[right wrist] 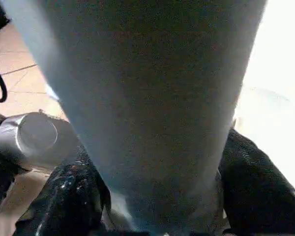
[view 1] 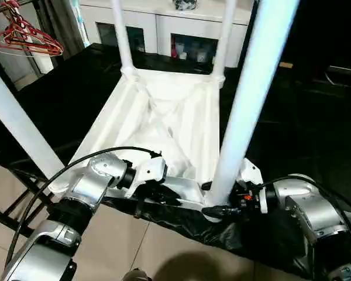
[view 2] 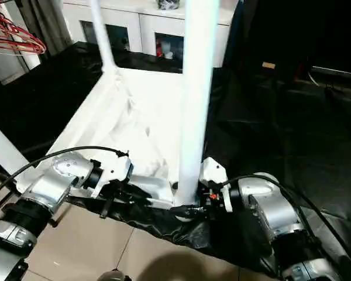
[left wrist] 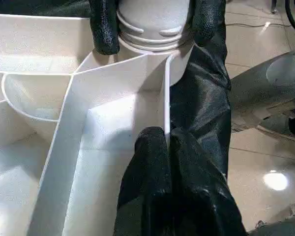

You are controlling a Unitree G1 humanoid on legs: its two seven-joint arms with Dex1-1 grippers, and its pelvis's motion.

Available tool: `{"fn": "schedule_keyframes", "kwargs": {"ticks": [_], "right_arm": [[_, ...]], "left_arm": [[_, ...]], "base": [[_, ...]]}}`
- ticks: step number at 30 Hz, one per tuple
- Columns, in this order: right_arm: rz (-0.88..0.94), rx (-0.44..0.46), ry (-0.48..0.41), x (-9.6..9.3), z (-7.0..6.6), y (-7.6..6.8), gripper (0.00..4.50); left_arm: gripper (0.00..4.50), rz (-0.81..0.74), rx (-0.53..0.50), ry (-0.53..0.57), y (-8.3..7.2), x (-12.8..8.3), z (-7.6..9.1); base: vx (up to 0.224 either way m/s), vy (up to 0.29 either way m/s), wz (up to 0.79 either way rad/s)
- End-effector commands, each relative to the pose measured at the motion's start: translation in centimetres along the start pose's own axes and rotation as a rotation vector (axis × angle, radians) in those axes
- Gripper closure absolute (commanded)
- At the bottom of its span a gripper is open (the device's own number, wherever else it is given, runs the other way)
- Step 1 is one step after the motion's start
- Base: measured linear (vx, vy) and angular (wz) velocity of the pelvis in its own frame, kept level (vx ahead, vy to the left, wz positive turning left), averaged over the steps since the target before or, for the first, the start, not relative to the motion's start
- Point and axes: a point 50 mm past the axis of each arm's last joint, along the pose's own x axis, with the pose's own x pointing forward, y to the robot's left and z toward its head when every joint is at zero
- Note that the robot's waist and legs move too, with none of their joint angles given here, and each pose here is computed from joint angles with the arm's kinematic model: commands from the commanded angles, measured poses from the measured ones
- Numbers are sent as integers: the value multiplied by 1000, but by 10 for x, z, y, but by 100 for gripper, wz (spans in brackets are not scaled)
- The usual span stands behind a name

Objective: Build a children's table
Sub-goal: Rotate leg to tighten

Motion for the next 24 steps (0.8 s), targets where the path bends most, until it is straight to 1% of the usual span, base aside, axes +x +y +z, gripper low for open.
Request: {"fn": "schedule_keyframes", "kwargs": {"ticks": [1,7,11,13,15,17,18,19,20,22,24], "right_arm": [[76,6,-2,10,-1,9,184],[-22,23,-51,15,-1,4,187],[-215,39,-91,24,-1,-8,187],[-363,72,-107,33,-5,-16,187],[-384,84,-112,35,-6,-17,187],[-479,127,-118,43,-10,-20,187],[-485,130,-119,44,-11,-20,187],[-578,172,-127,51,-13,-25,187],[-628,200,-128,55,-15,-27,187],[-665,213,-128,58,-15,-29,187],[-777,259,-126,68,-16,-35,187]], "left_arm": [[450,6,53,-49,4,2,15],[450,75,30,-76,7,2,15],[450,173,23,-65,15,5,14],[450,264,13,-49,23,12,17],[450,276,11,-48,24,13,18],[450,348,-4,-32,29,18,19],[450,353,-5,-31,29,18,19],[450,420,-23,-39,34,24,22],[450,449,-30,-48,36,27,25],[450,474,-34,-47,37,29,26],[450,531,-37,-45,38,36,30]], "base": [[0,0,0],[0,0,0],[0,0,0],[0,0,0],[0,0,0],[0,0,0],[0,0,0],[0,0,0],[0,0,0],[0,0,0],[0,0,0]]}}
